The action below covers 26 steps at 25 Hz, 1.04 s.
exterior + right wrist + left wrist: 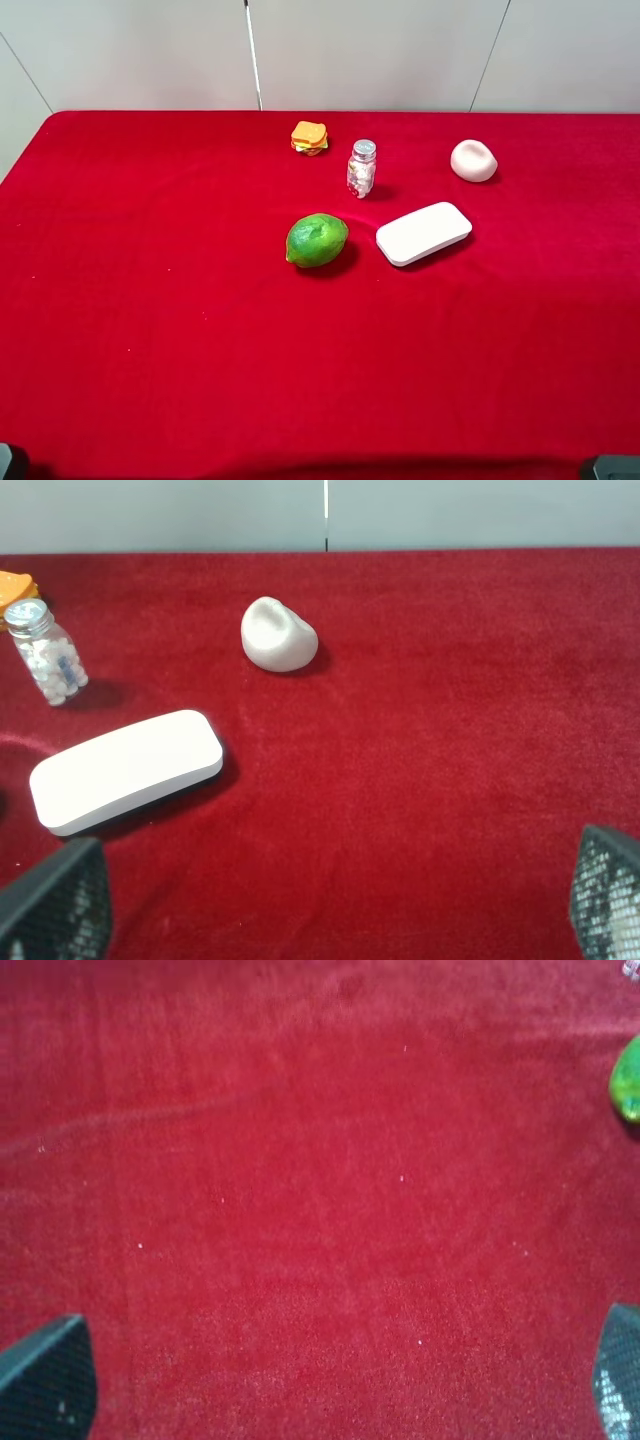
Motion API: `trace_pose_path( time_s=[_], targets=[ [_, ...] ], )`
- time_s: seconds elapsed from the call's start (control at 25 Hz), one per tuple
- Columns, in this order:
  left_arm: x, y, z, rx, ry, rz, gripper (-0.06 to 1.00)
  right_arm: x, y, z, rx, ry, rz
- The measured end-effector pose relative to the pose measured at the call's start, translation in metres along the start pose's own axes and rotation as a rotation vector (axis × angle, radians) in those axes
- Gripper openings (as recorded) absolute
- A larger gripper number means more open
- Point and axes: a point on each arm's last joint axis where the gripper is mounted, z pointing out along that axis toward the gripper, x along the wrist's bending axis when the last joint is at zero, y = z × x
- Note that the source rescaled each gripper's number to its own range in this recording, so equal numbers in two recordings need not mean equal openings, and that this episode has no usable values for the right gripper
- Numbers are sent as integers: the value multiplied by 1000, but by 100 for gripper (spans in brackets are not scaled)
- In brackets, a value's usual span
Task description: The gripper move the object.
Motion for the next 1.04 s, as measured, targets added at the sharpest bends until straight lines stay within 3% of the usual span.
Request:
trace_pose_path(
  time_s=[1.04],
  targets=[
    [0, 0, 0, 0, 0, 1, 100, 0, 0, 0, 0, 0, 0]
  ],
)
